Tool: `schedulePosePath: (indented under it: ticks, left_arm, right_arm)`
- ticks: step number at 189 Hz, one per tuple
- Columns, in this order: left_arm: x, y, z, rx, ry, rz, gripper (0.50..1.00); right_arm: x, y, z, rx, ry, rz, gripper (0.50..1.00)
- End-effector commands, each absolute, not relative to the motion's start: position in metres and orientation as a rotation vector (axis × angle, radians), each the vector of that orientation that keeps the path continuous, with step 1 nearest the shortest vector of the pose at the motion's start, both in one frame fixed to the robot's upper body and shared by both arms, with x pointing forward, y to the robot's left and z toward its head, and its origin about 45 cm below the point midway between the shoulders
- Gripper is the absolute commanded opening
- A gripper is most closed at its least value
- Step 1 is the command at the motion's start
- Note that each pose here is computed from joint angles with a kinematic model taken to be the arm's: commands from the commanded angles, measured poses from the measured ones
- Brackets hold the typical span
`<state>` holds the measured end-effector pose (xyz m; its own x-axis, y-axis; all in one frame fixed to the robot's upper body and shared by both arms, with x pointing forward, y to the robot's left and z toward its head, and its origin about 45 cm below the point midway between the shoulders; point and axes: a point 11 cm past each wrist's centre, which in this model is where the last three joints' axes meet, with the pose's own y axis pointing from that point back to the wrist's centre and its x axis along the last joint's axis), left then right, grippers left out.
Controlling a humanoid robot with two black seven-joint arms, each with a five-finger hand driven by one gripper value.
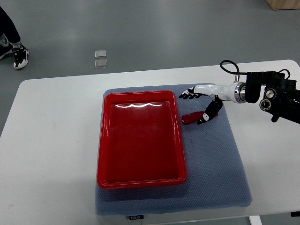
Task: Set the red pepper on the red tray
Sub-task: 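Close the right hand fingers around the red pepper, then lift the red pepper with the right hand toward the tray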
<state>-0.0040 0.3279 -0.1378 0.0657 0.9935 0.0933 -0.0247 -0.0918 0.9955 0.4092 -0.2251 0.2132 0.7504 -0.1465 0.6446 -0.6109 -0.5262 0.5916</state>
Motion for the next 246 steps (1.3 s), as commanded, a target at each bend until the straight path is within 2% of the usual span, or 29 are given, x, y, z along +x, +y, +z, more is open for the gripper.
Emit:
schedulePosePath:
  ticks: [1, 73, 107, 117, 118, 130, 158, 167, 205, 242, 246]
  left_arm:
    - [-0.004, 0.327, -0.138, 1.291, 1.098, 1.235, 1.0]
    - [-0.006, 0.33, -0.138, 1.298, 1.1, 1.241, 1.0]
    - [-0.014, 0.328, -0.138, 1.303, 1.112, 1.233, 1.0]
    - [-0.014, 0.328, -0.138, 1.303, 1.112, 1.233, 1.0]
    - [-0.014, 0.329, -0.138, 1.304, 1.112, 1.234, 1.0]
    - [-0.014, 0.328, -0.138, 1.303, 1.112, 1.233, 1.0]
    - [-0.014, 0.329, -0.138, 1.305, 1.111, 1.235, 1.0]
    - [-0.014, 0.33, -0.138, 1.305, 1.111, 1.237, 1.0]
    - [-0.014, 0.33, -0.138, 1.305, 1.111, 1.237, 1.0]
    - [-0.014, 0.331, -0.138, 1.308, 1.11, 1.239, 1.0]
    - [-0.014, 0.331, -0.138, 1.309, 1.109, 1.24, 1.0]
  right_arm:
    - [0.411, -0.226, 0.21, 2.059, -0.585, 0.684, 0.897]
    - [0.409, -0.218, 0.18, 2.019, -0.554, 0.719, 0.862]
    - [0.409, -0.215, 0.177, 2.012, -0.539, 0.74, 0.785]
    - [0.409, -0.215, 0.177, 2.012, -0.539, 0.74, 0.785]
    - [0.41, -0.216, 0.177, 2.01, -0.54, 0.741, 0.742]
    - [0.408, -0.216, 0.175, 2.005, -0.53, 0.744, 0.658]
    - [0.409, -0.219, 0.172, 1.975, -0.525, 0.772, 0.556]
    - [0.41, -0.22, 0.172, 1.971, -0.525, 0.777, 0.5]
    - [0.416, -0.229, 0.183, 1.956, -0.548, 0.793, 0.5]
    - [0.434, -0.235, 0.224, 1.937, -0.6, 0.86, 0.5]
    - [0.439, -0.235, 0.242, 1.933, -0.611, 0.894, 0.5]
